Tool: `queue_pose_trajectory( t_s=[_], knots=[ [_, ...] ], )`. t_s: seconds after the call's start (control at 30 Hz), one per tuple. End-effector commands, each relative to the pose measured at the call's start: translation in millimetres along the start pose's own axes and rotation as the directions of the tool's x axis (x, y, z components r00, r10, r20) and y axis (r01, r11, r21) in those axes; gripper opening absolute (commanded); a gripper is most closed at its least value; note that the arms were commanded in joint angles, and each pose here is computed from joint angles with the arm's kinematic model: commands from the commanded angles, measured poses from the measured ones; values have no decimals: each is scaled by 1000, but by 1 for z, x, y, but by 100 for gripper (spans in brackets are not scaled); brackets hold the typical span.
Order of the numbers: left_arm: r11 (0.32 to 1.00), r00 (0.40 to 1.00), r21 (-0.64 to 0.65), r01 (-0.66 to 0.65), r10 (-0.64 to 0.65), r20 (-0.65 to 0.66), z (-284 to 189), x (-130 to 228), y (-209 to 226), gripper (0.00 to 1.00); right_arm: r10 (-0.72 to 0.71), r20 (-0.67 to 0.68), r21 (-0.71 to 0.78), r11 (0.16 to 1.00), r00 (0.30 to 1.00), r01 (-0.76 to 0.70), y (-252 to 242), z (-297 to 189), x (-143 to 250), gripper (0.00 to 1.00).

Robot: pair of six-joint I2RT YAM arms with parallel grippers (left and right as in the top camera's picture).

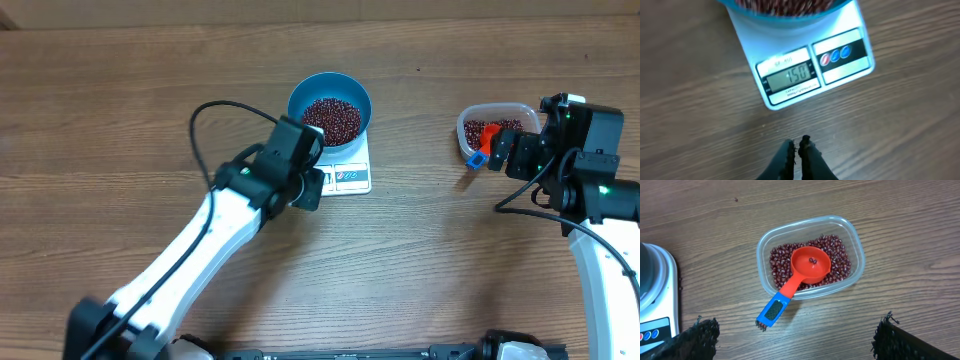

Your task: Scoop item into bowl and weigh 150g on scale

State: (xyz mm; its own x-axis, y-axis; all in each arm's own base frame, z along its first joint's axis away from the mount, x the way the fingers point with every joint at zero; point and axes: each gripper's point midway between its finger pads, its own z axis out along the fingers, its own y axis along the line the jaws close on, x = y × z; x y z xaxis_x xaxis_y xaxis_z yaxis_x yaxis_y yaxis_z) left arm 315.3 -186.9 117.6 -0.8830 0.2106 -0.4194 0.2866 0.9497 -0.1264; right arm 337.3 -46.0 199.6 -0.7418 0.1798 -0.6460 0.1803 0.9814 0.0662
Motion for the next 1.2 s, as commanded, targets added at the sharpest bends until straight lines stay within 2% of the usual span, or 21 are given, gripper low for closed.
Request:
queue_pose_trajectory(
  t_s=[0.0,0.03,0.07,0.1,0.17,0.27,1.17],
  knots=[
    [990,988,-21,141,-142,-67,26,11,2,9,4,31,10,1000,1000,-5,-2,-5,-11,100],
    [986,982,-31,167,-169,-85,33,14,3,12,4,32,9,1000,999,-5,-2,-5,-12,100],
    [983,978,-32,180,-182,-101,37,17,3,19,4,31,10,1000,1000,-5,-2,-5,-11,100],
    [983,975,-20,185,-186,-123,42,20,0,39,4,31,10,1000,1000,-5,-2,-5,-11,100],
    [982,972,-3,188,-186,-141,44,23,-3,54,4,31,10,1000,1000,-5,-2,-5,-11,100],
    [982,973,-1,187,-185,-135,44,21,-4,99,4,31,10,1000,1000,-5,-2,-5,-11,100],
    [982,980,21,185,-183,-84,46,8,-7,100,4,31,10,1000,1000,-5,-2,-5,-11,100]
  ],
)
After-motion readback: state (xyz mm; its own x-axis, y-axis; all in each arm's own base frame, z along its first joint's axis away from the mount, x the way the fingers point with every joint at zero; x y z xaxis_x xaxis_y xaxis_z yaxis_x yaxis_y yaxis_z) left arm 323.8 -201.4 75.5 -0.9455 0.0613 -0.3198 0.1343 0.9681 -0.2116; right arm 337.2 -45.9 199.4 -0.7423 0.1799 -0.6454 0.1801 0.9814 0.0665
